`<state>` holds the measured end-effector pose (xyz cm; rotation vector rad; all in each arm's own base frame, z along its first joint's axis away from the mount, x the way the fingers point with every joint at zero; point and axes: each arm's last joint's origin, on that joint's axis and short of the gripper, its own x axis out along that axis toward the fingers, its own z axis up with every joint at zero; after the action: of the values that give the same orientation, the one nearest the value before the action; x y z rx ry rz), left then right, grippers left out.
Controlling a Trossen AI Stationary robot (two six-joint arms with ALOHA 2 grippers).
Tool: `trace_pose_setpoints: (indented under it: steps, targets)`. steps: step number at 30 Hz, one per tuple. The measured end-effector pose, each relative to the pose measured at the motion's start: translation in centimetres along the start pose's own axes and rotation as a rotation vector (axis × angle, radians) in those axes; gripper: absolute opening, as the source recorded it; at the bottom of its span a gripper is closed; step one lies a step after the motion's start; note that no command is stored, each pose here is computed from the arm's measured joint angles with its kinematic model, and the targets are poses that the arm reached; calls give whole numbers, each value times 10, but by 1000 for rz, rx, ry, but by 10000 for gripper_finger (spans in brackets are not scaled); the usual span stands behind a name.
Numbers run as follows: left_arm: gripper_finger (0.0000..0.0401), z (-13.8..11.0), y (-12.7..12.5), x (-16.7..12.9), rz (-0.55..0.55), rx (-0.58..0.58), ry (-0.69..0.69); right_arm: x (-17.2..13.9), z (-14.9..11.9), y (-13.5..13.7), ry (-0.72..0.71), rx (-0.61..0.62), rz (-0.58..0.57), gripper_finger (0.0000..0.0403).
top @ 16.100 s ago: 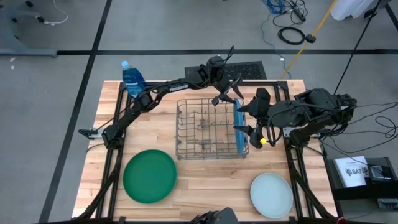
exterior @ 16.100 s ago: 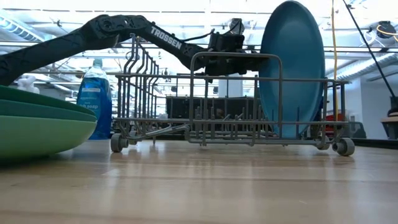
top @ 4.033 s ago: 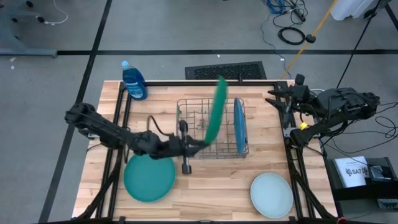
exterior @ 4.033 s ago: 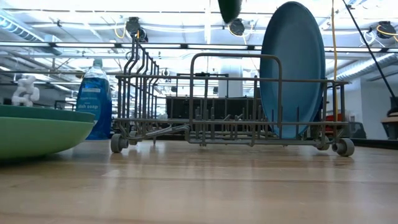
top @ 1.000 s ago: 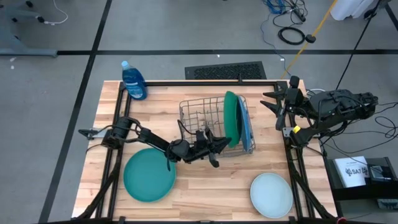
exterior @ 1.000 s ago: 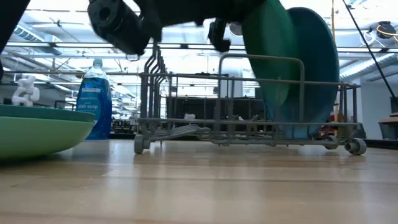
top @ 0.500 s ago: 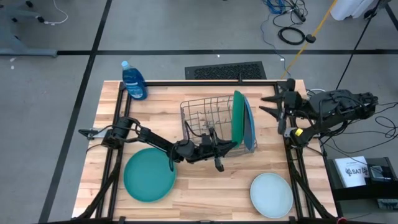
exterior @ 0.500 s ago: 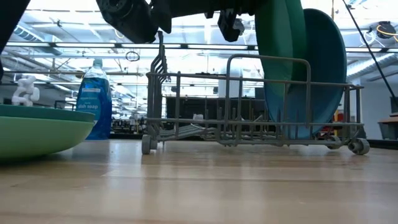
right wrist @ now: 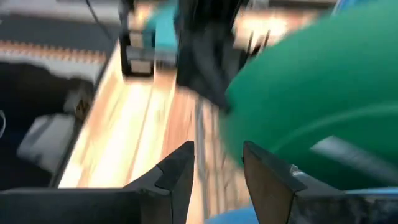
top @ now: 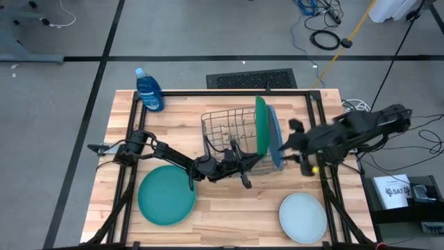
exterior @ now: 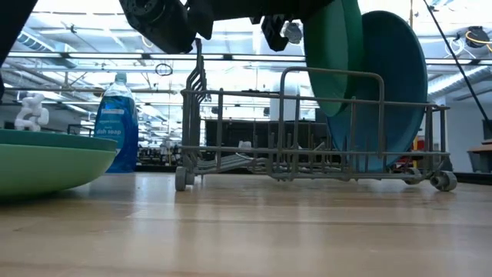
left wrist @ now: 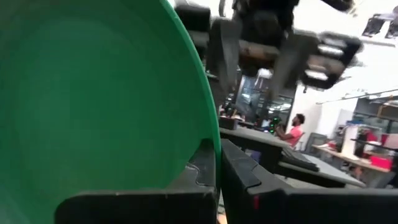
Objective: Sort dishes
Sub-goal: Put the dark green plate into the dish rack
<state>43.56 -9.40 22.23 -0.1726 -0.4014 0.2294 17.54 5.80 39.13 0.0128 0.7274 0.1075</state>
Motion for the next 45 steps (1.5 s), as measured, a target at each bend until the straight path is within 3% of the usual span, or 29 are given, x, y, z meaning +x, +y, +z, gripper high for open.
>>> trace_pose_setpoints:
  steps: [8,13,20,27,31,36,45]
  targets:
    - [0,-1,2,0,28,17,10,44,-23,19,428,126,-107,130]
    - [0,-2,2,0,28,19,14,53,-35,26,565,240,-252,115]
    - [0,-4,2,0,29,30,34,66,-42,50,505,418,-423,14]
    - [0,-7,2,0,29,44,60,92,-50,72,486,528,-529,3]
    - [0,-7,2,0,29,43,60,115,-49,84,462,488,-486,3]
    - [0,-7,2,0,29,43,60,142,-41,96,347,330,-394,3]
    - [0,-7,2,0,29,40,59,156,-41,81,346,246,-528,4]
